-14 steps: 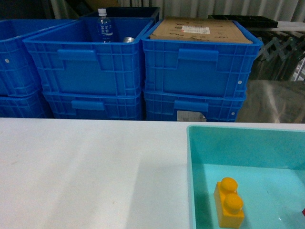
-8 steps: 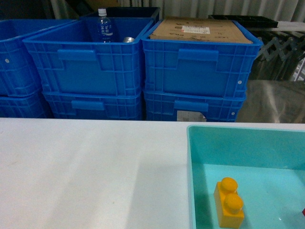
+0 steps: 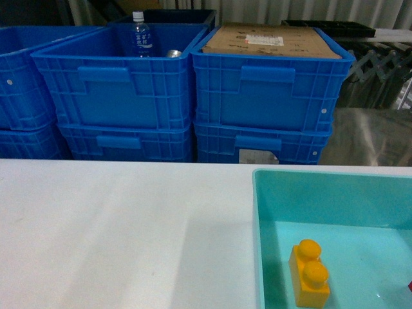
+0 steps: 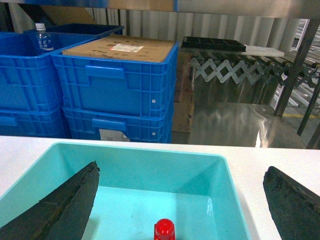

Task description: Pick red block from blue box to shelf

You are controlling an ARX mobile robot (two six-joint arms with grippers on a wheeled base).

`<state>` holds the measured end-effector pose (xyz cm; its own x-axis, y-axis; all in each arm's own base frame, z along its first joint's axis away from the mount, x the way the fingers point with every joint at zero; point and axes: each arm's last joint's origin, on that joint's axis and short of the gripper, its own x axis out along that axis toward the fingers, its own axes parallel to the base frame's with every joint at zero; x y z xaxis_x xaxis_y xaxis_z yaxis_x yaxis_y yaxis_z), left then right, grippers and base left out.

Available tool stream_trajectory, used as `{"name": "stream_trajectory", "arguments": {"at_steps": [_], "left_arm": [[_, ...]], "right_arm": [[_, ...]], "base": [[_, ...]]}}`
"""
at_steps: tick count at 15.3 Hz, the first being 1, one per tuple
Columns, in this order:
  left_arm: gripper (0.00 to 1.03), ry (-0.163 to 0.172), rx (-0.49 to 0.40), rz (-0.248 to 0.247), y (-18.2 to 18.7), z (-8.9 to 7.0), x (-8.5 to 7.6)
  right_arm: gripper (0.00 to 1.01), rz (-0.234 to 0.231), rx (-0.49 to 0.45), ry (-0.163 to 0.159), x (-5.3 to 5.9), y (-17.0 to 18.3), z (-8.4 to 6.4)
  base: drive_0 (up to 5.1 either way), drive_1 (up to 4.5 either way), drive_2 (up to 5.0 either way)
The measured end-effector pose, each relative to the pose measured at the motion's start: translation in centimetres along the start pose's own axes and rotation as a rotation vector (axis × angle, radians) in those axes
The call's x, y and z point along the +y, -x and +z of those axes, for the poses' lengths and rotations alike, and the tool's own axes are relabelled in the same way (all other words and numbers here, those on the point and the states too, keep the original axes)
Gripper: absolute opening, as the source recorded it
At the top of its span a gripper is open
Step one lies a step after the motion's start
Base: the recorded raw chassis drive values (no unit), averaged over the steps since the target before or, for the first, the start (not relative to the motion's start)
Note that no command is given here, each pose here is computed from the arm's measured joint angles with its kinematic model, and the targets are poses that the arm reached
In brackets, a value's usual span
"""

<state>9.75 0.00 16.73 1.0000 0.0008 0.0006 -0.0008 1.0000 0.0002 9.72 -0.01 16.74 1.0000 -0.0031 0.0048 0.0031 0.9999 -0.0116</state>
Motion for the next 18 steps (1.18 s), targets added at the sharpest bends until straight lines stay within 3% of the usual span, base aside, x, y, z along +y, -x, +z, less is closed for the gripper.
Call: {"name": "stream_trajectory", "arguments": {"at_steps": [3, 4, 18], "left_arm": [[0.9, 0.0, 0.0, 0.0, 0.0, -0.01, 0.0], [1.0, 0.0, 0.0, 0.0, 0.0, 0.0, 0.0], [0.98, 0.0, 0.0, 0.0, 0.0, -0.01, 0.0]], "right_arm": [[0.98, 0.0, 0.0, 0.0, 0.0, 0.0, 0.0], [0.98, 0.0, 0.0, 0.0, 0.0, 0.0, 0.0], [0.98, 0.0, 0.0, 0.0, 0.0, 0.0, 0.0]], "base": [[0.0, 0.0, 0.0], [0.0, 0.0, 0.0], [0.0, 0.0, 0.0]]}}
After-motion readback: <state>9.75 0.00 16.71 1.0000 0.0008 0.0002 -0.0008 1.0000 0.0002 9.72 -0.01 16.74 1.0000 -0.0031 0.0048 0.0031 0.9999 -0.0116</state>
